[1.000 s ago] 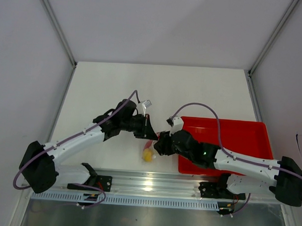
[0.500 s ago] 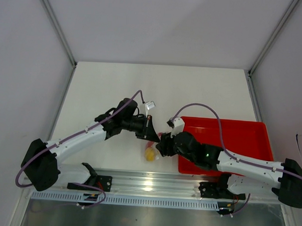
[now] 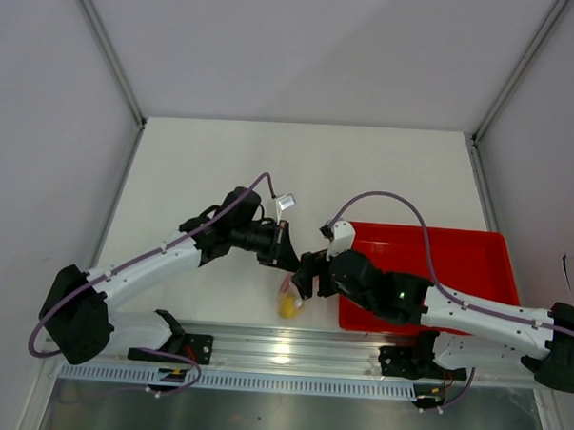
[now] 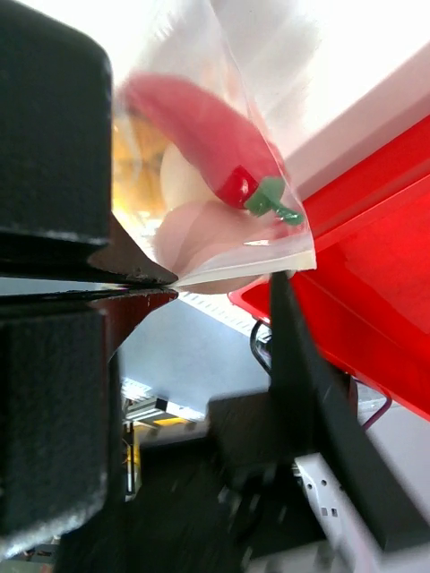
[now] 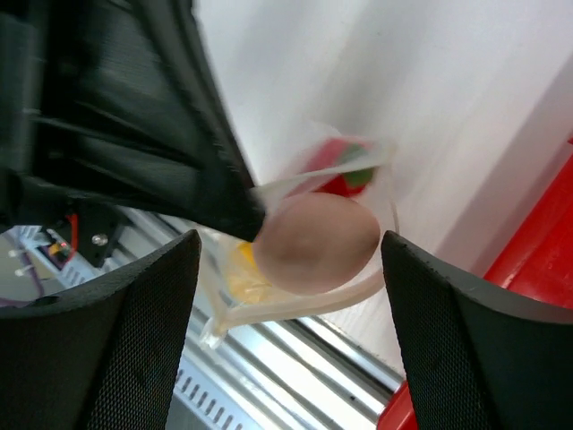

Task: Place the food in the zip-top bag and seal the zipper
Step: Place the fake food in the zipper food storage bag.

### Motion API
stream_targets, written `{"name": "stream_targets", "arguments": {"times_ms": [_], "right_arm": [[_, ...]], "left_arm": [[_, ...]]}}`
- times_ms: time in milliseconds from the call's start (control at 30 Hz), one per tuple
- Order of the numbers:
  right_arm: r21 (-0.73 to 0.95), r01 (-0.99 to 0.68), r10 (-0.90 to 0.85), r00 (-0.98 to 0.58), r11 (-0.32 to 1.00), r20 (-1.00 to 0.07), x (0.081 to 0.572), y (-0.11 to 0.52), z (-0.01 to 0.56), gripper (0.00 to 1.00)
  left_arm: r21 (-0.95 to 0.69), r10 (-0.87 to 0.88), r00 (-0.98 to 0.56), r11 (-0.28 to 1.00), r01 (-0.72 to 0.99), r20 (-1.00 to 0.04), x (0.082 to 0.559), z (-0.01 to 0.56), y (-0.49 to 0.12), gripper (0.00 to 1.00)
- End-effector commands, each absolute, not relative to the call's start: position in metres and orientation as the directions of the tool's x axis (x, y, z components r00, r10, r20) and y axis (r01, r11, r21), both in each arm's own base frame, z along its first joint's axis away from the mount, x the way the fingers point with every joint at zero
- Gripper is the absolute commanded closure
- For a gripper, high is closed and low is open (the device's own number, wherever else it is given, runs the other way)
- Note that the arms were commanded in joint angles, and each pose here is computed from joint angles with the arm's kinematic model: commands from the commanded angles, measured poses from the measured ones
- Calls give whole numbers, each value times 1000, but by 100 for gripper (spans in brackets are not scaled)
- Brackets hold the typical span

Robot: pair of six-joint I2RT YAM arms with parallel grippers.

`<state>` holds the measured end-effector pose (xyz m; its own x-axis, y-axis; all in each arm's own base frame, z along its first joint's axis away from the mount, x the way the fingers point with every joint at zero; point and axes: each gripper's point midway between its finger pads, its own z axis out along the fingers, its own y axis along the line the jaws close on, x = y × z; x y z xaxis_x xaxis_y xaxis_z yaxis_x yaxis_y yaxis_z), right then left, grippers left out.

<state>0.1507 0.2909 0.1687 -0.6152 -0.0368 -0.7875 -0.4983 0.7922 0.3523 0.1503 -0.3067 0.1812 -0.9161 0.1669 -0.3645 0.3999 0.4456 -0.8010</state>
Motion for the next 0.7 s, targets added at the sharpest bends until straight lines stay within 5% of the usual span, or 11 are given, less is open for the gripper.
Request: {"name": "stream_targets", "arguments": {"times_ms": [0,667], "right_arm": [[390,-488,50,-574,781,-818,153,299,218,16],[408,-369,92,-637,835,-766,128,279,206,28]], "left_arm": [[-792,163,-893,415,449,-420,149,195,-305,99],[-789,-35,-903,501,355,-428,179,216,-305,99]]}}
